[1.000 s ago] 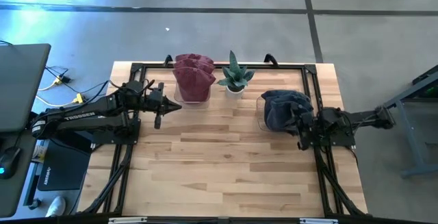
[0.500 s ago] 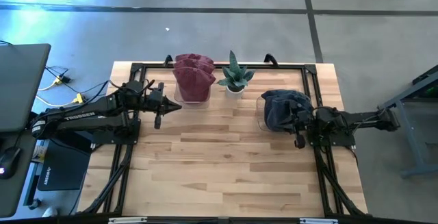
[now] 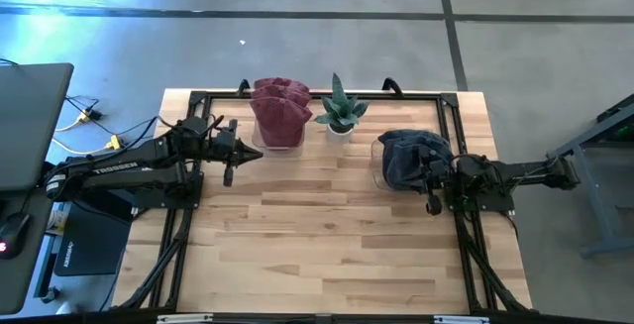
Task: Pick & Place hat
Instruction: Return to home position
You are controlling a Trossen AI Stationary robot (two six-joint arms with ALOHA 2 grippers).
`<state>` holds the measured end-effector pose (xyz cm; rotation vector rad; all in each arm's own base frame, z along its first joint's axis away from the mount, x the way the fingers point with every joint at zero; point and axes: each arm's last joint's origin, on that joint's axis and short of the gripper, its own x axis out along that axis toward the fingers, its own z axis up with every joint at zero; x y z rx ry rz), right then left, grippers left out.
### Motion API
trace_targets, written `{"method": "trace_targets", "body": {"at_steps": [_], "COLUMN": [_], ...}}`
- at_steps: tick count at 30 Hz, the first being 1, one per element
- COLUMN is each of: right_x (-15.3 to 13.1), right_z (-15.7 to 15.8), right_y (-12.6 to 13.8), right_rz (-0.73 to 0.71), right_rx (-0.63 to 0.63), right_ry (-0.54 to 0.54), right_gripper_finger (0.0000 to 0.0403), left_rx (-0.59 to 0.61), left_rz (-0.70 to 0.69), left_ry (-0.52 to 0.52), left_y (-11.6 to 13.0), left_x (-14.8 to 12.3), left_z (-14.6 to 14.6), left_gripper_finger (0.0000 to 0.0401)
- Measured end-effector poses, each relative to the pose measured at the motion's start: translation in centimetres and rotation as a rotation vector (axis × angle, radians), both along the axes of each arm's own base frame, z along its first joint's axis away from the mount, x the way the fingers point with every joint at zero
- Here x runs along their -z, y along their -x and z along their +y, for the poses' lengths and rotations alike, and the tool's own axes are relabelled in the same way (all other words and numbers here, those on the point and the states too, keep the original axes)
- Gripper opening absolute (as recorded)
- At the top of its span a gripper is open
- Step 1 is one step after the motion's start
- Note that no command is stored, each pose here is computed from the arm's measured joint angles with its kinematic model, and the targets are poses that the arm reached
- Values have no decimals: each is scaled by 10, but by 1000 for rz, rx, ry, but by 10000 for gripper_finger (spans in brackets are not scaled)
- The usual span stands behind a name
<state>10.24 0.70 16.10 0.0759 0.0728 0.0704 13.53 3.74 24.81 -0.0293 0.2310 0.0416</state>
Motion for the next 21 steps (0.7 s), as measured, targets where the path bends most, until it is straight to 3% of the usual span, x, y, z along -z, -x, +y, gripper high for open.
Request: {"method": "trace_targets", "body": {"at_steps": [21], "right_x": [0], "right_z": [-1], "right_y": [0], "right_rz": [1], "right_rx": [31], "right_ry": [-52], "right_gripper_finger": [0], "left_rx": [26], "left_rz": [2], "left_ry": [9], "left_y": [0], "left_x": [0], "left_z": [-1], "left_gripper_finger": [0]}}
